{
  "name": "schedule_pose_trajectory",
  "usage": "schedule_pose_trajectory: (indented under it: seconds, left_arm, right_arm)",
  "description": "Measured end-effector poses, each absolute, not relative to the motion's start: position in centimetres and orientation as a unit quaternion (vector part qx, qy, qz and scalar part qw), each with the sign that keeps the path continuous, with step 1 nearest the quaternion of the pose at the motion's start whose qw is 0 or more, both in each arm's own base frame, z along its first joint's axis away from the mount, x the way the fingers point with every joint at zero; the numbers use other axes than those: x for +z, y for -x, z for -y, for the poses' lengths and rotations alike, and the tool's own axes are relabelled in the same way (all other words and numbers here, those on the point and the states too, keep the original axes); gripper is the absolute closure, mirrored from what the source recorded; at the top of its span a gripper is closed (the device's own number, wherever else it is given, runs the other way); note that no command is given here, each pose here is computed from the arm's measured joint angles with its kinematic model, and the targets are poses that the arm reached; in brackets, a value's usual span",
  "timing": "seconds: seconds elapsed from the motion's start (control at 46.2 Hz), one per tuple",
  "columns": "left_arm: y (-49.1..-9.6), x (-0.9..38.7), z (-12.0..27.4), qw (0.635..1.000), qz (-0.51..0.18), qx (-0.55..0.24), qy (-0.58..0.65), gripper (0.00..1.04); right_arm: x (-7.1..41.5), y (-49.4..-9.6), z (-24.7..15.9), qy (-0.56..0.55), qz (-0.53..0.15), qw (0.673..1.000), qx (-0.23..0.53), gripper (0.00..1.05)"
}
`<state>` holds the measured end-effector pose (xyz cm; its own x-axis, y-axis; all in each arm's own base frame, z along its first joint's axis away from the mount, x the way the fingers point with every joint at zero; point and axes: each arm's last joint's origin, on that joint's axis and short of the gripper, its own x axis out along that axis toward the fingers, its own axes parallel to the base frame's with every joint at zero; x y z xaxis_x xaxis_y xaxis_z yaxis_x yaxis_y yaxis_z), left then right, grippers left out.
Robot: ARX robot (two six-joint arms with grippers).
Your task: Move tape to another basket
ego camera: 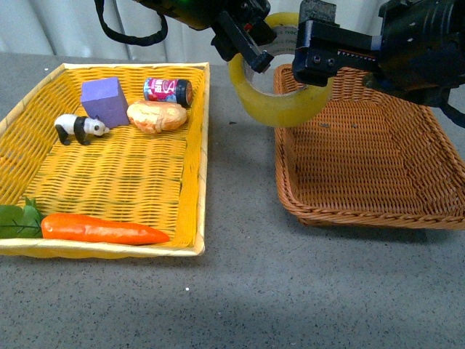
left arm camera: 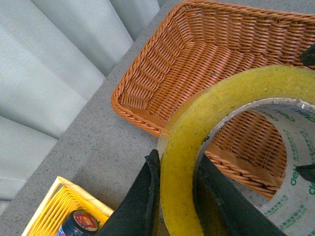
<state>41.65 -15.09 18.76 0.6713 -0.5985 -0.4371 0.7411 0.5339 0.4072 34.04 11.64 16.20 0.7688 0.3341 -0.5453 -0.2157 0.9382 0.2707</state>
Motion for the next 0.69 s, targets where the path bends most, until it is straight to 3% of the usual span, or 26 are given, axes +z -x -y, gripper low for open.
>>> schedule_pose_trajectory:
  seconds: [0.13, 0.195, 0.26, 0.281, 0.454, 0.541, 0.692]
  left_arm:
    - [-41.7, 18.8, 15.1, 0.867, -0.123, -0.386, -0.290, 0.89]
    - [-41.7, 18.8, 15.1, 0.867, -0.123, -0.386, -0.290, 0.89]
    - [-41.7, 18.8, 15.1, 0.867, -0.123, -0.386, -0.290, 0.89]
    - [-41.6, 18.7, 15.2, 0.868, -0.125, -0.381, -0.292, 0.89]
    - [-41.6, 18.7, 15.5, 0.882, -0.134, -0.352, -0.284, 0.89]
    - [-41.1, 18.9, 16.2, 0.914, -0.148, -0.281, -0.253, 0.73]
    - [-39.8, 20.0, 15.8, 0.937, -0.154, -0.251, -0.187, 0.41]
  right_arm:
    - [16.1, -34.7, -12.1, -0.102, -0.313, 0.933, 0.145, 0.09]
    - [16.0, -34.8, -12.1, -0.104, -0.315, 0.932, 0.144, 0.18]
    - [15.8, -34.8, -12.2, -0.105, -0.319, 0.931, 0.142, 0.30]
    - [15.8, -35.1, -12.3, -0.117, -0.322, 0.930, 0.134, 0.68]
    - [15.7, -35.2, -12.2, -0.127, -0.326, 0.929, 0.118, 0.81]
    - [15.6, -35.7, -12.0, -0.125, -0.324, 0.932, 0.106, 0.87]
    - [15.8, -36.6, -11.3, -0.144, -0.319, 0.931, 0.103, 0.89]
